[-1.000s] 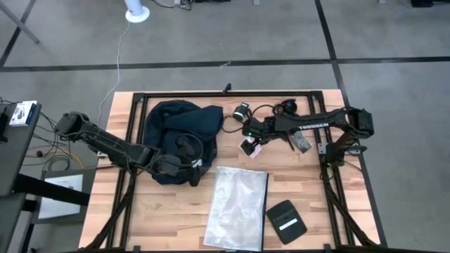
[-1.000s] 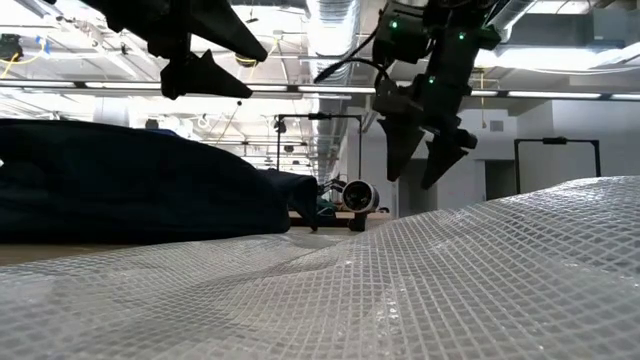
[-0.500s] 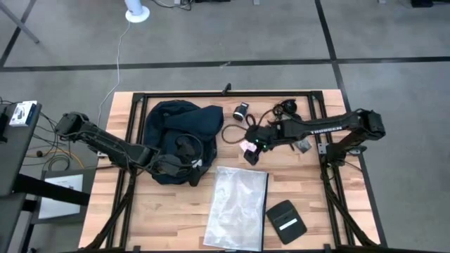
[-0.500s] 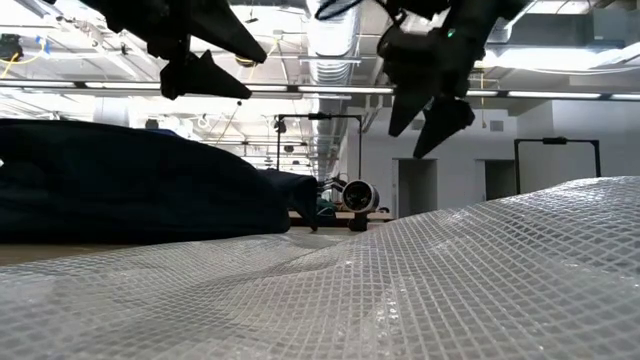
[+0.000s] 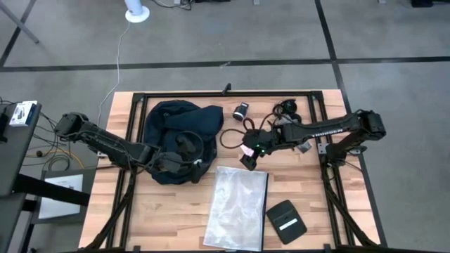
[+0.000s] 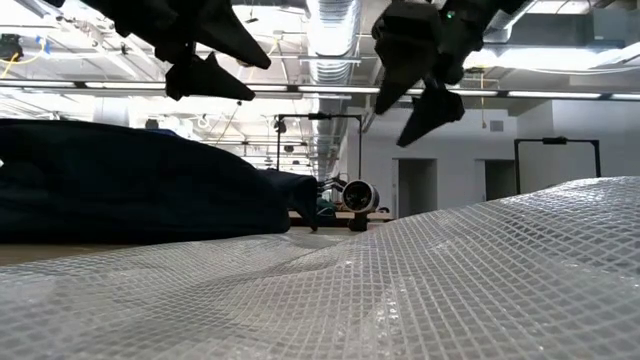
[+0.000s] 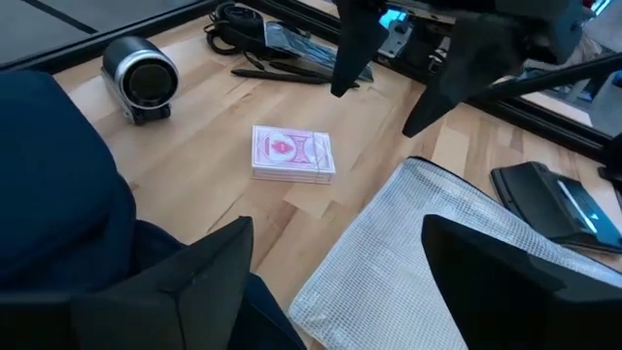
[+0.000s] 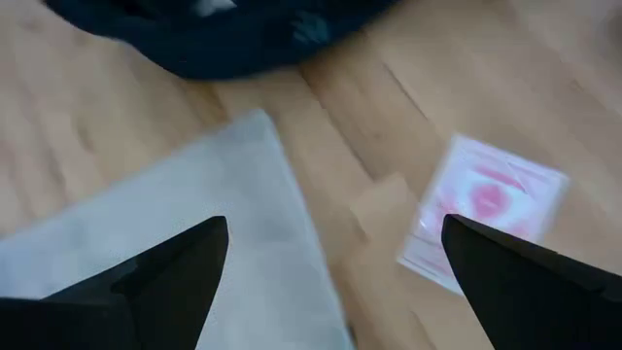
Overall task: Unpack backpack
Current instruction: Move the black mini fan to the top center of the table
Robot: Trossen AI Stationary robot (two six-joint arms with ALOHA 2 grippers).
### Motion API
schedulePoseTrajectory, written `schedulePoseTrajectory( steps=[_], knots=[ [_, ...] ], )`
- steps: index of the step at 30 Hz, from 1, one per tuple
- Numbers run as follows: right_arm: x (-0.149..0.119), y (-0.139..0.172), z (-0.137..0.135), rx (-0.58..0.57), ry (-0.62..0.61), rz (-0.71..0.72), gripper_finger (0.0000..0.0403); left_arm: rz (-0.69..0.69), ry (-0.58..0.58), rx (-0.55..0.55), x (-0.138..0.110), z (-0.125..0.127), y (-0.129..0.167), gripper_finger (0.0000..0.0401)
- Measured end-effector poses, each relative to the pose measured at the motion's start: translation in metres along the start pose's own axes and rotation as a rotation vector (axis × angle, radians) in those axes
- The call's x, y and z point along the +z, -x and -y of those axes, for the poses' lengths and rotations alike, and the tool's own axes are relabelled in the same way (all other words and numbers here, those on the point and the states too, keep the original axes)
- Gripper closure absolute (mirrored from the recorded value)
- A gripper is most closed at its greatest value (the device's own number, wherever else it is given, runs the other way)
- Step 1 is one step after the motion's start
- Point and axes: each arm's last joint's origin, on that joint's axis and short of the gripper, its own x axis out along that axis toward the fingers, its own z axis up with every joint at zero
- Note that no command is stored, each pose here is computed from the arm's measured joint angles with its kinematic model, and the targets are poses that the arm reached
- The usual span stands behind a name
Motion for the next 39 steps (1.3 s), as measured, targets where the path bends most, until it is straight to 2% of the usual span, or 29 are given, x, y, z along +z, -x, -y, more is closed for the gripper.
schedulePoseTrajectory(
  steps=[7, 14, 20, 23, 26, 29, 35, 39],
  knots=[
    [-0.01, 0.002, -0.009, 0.009, 0.018, -0.046, 0.0035, -0.041, -0.086, 0.003, 0.016, 0.009, 0.01, 0.02],
    [-0.017, 0.003, -0.016, 0.016, 0.021, -0.064, 0.0035, -0.126, -0.163, 0.056, 0.031, 0.011, 0.019, 0.0278],
    [-0.032, 0.006, -0.022, -0.024, 0.007, -0.131, 0.0054, -0.195, -0.195, 0.092, 0.031, 0.008, 0.023, 0.0332],
    [-0.042, 0.008, -0.025, -0.057, 0.013, -0.186, 0.0098, -0.232, -0.197, 0.084, 0.028, 0.007, 0.022, 0.037],
    [-0.05, 0.01, -0.022, -0.118, 0.034, -0.234, 0.0163, -0.248, -0.204, 0.086, 0.025, 0.009, 0.018, 0.0396],
    [-0.051, 0.011, -0.013, -0.179, 0.027, -0.272, 0.024, -0.272, -0.208, 0.073, 0.02, 0.012, 0.011, 0.0394],
    [-0.041, 0.009, -0.001, -0.199, 0.028, -0.267, 0.0383, -0.312, -0.232, 0.073, 0.006, 0.019, -0.007, 0.0394],
    [-0.031, 0.006, 0.007, -0.199, -0.02, -0.23, 0.0391, -0.314, -0.238, 0.071, 0.003, 0.022, -0.011, 0.0393]
  ],
)
